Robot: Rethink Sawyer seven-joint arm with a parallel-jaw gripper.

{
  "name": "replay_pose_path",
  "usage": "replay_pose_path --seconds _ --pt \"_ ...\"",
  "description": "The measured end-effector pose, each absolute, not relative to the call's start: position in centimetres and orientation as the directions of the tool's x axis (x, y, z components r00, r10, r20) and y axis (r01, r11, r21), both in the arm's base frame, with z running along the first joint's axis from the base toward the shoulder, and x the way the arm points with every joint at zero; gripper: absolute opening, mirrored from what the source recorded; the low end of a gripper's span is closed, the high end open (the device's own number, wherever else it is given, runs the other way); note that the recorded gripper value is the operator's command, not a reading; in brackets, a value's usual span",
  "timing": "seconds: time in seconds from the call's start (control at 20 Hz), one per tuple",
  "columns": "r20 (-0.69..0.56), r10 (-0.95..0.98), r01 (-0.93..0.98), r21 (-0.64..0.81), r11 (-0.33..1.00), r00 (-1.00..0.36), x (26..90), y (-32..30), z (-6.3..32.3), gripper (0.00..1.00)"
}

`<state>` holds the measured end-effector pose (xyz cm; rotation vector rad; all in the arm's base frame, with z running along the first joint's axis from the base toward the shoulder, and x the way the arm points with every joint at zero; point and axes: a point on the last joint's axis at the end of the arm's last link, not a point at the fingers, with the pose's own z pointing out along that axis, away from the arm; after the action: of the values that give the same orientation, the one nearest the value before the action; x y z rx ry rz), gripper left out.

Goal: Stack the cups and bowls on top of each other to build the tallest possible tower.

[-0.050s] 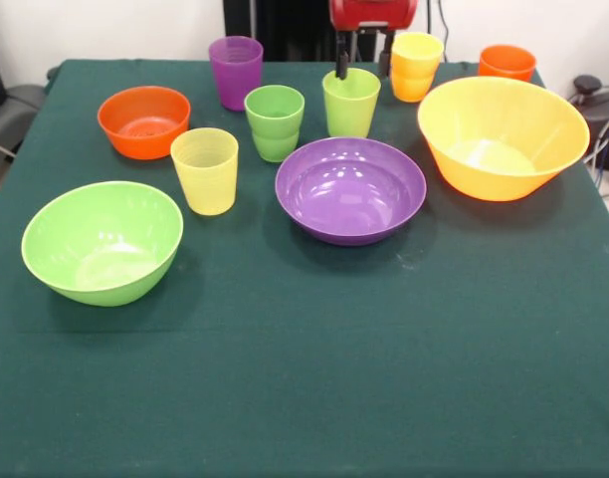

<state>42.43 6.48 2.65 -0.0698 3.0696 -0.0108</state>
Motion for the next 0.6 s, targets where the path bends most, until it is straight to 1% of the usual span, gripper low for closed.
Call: replay_pose_path --seconds 0.6 --pt "-0.122 -0.071 -0.068 -0.025 0.997 -0.99 41.74 6.89 2.43 1.0"
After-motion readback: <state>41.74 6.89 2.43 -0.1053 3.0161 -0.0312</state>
